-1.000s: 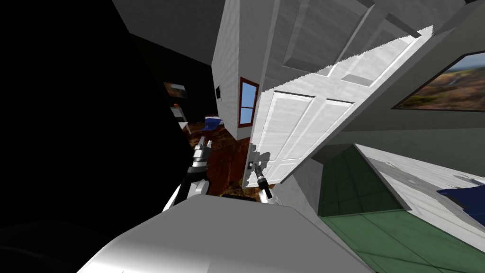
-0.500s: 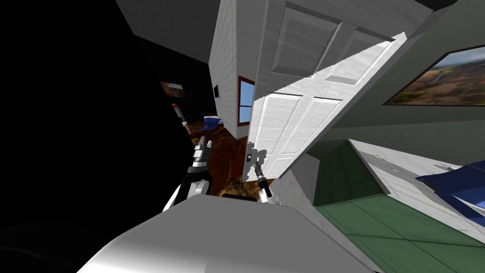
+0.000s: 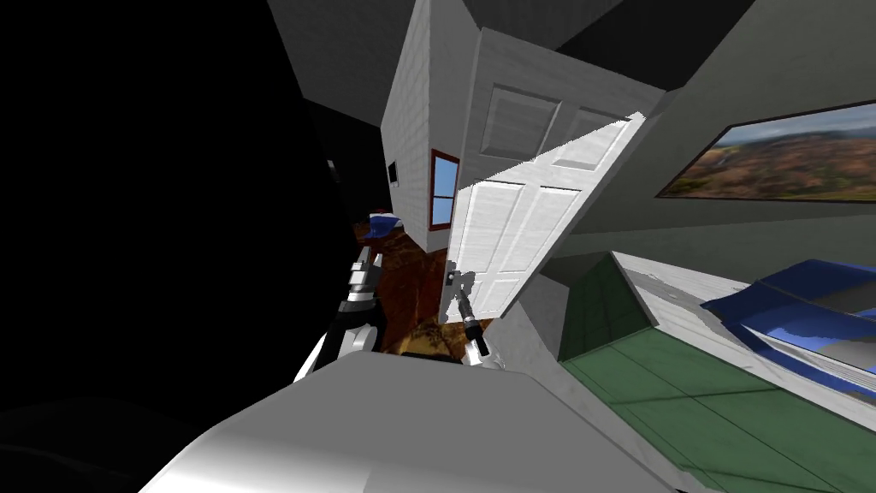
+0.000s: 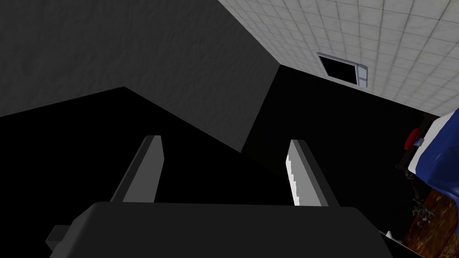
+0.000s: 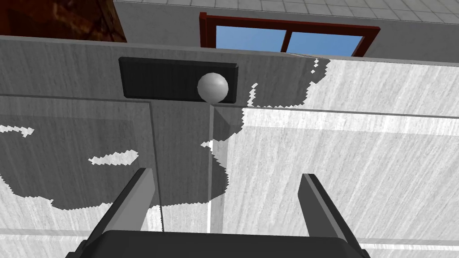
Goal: Push the door open
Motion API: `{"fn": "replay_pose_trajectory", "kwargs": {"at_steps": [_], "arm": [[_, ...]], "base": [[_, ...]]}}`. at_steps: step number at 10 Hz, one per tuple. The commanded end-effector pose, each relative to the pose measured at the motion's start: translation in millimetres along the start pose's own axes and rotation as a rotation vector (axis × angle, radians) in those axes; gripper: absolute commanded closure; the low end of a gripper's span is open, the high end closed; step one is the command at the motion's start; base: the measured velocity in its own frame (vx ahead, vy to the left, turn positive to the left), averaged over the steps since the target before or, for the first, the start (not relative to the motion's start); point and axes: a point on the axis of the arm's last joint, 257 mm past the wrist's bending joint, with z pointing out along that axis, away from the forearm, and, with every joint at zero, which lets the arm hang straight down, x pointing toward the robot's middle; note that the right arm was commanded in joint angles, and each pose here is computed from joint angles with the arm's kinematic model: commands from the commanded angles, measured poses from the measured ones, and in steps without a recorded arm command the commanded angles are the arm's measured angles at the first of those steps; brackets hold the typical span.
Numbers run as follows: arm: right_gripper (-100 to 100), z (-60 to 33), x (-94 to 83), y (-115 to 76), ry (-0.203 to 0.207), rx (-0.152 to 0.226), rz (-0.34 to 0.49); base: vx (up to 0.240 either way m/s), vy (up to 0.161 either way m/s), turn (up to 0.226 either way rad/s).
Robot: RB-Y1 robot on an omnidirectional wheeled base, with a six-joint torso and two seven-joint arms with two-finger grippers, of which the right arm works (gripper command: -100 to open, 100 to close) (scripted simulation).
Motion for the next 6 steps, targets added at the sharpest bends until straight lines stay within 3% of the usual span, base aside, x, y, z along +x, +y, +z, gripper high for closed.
{"fn": "replay_pose_trajectory", "kwargs": {"at_steps": [1, 6], "arm": [[-100, -1.3, -4.5, 1.0, -0.004, -0.002, -0.012], [-100, -2.7, -0.7, 0.9, -0.013, -0.008, -0.018]], "base": [[0.167, 0.045, 0.020], [0.222, 0.021, 0.018]]}}
